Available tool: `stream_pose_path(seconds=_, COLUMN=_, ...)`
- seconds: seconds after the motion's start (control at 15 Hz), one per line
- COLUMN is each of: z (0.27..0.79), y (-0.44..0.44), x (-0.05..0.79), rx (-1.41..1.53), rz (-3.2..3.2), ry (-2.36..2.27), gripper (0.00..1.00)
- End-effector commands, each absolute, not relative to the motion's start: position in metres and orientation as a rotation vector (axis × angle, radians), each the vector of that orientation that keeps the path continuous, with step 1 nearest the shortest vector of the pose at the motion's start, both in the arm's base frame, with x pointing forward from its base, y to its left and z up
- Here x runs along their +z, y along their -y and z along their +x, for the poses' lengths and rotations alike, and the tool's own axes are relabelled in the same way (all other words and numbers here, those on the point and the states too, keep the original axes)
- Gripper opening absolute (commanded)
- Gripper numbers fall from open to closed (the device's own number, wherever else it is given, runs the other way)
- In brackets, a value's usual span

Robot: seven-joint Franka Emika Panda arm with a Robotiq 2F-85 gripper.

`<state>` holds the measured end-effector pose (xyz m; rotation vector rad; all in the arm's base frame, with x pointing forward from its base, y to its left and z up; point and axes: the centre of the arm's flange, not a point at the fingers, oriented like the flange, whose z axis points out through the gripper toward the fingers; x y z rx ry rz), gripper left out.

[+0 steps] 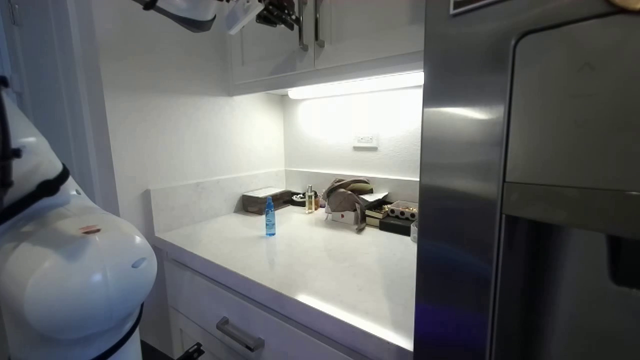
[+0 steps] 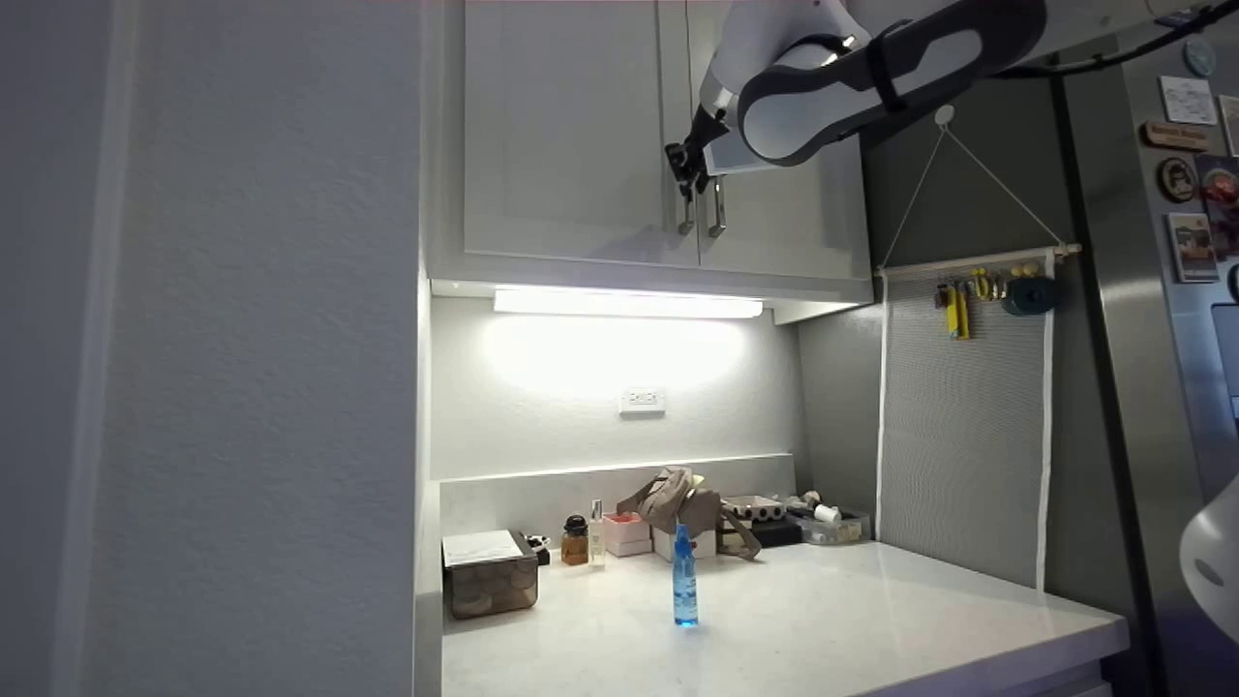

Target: Open the top left and right cabinet doors respectively

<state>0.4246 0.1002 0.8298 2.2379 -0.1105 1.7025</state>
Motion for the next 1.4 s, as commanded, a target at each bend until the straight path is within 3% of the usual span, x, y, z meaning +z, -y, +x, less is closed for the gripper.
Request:
stream_pose_path(seconds=0.0, z=0.428, y=-0.101, x=0.835, rx=1.744, rz=2.212, ry=0.129, gripper=0.00)
stream_pose_path(seconds=0.2, z=0.431, y=-0.096, x=0.838, rx=1.743, rz=2.216, ry=0.149, gripper=0.00)
stream_pose_path(seconds=0.27, z=0.432, y=-0.094, x=0.839, rx=1.736, rz=2.218, ry=0.155, gripper=0.26)
stream_pose_path(seconds=0.4, z=0.433, y=-0.092, x=0.841, rx=1.736, rz=2.218, ry=0.160, gripper=0.32)
stream_pose_path(seconds=0.93, z=0.439, y=-0.097, x=0.840, rx=1.749, rz=2.214, ry=0.153, gripper=0.94)
stream_pose_path(seconds=1.07, z=0.441, y=-0.098, x=0.841, rx=1.753, rz=2.214, ry=0.151, gripper=1.00)
stream_pose_path(seconds=1.33, z=0.446, y=-0.102, x=0.843, rx=1.763, rz=2.212, ry=0.151, gripper=1.00)
